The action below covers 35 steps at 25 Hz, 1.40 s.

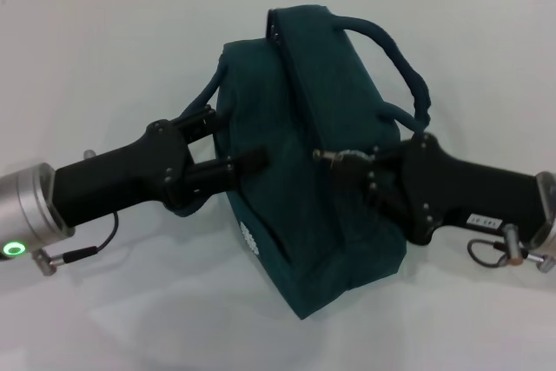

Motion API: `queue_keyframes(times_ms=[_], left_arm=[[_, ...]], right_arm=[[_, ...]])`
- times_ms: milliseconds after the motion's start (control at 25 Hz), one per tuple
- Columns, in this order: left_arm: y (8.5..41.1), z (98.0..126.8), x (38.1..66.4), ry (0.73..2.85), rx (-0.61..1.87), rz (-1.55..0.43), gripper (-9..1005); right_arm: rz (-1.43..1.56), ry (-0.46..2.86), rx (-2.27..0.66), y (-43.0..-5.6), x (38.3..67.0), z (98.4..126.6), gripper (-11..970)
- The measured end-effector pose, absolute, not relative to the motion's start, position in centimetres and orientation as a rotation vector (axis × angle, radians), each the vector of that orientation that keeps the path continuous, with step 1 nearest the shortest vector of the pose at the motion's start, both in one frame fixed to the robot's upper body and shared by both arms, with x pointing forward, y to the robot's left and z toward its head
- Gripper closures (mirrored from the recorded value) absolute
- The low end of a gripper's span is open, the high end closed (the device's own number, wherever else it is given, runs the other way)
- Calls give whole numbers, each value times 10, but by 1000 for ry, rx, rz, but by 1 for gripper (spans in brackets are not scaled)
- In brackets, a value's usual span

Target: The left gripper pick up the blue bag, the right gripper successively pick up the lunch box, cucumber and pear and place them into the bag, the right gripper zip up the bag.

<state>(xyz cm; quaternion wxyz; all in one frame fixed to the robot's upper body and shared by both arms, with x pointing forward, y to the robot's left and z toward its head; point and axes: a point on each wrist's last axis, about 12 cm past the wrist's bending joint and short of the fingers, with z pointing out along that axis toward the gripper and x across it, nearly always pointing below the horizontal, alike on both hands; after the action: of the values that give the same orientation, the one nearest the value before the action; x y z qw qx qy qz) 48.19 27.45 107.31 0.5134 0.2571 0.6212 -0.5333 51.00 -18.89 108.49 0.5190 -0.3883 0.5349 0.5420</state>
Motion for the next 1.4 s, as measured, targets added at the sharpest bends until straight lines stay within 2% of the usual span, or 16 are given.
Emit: queue_keyframes(times_ms=[480,1160,1400], left_arm=[[279,1071,479,1451,595,-1209,170],[261,1095,517,1395,718,-1223,171],[268,1105,526,1365,717,-1190,172]], right_arm=[[1276,1235,-893,-192,511,1089,952],[1253,1266,-891,-187,499,1075,952],[1244,1266,-900,-184,498,1073,952]])
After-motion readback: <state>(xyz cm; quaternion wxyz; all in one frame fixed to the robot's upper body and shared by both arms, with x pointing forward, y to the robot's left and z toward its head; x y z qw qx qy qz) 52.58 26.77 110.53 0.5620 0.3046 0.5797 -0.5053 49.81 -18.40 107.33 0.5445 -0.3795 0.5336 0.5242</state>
